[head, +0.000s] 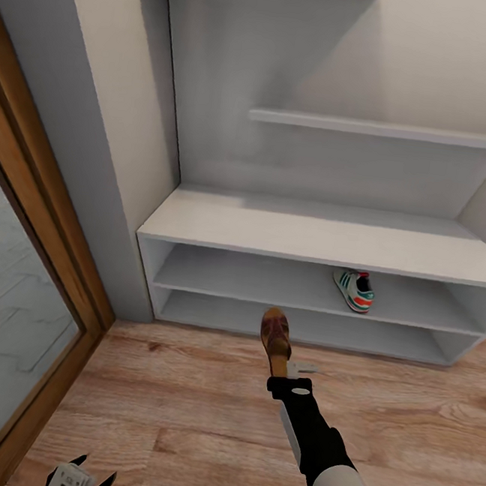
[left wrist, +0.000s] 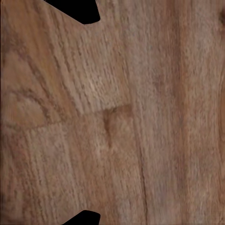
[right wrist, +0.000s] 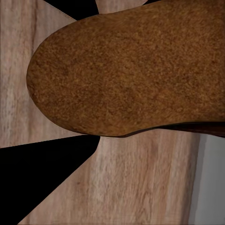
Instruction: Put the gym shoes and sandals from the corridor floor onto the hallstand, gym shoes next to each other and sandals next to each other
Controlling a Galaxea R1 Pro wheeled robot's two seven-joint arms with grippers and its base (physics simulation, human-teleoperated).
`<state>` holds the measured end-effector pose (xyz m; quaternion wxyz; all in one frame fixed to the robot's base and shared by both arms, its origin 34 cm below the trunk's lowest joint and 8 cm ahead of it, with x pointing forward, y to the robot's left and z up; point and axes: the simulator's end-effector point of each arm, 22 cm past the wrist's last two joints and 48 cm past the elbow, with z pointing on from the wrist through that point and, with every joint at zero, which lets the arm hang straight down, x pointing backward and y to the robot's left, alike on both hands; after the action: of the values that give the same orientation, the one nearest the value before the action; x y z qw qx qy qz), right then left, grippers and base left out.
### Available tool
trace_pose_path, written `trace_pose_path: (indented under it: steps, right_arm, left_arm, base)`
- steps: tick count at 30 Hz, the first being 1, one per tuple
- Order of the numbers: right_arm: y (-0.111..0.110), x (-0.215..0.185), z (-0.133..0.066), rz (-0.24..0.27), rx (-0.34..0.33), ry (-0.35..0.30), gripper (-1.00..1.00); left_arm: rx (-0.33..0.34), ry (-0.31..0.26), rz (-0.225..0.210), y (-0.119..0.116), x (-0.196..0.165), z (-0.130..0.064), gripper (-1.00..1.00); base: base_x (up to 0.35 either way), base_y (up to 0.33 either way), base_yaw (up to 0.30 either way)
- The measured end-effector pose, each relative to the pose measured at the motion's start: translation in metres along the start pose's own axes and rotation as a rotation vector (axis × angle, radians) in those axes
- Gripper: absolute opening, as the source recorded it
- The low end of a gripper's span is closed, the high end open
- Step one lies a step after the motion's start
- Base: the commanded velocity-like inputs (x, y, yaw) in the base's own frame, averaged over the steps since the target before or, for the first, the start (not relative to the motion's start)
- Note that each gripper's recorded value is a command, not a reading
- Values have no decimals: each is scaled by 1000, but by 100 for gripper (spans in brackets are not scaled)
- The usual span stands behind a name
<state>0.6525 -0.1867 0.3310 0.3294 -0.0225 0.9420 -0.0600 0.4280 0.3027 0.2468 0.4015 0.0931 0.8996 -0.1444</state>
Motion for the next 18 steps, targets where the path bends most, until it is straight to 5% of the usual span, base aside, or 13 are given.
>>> trace_pose_path:
  steps: [7,18]
  right_arm:
    - [1,4,2,-1,-1,8,-100]
    - [-1,2,2,1,4,5,-100]
  left_arm:
    - [0,8,-2,1,3,0,100]
    - [0,10,-4,0,4,0,100]
  base:
    - [0,0,154]
    - [68,0,12]
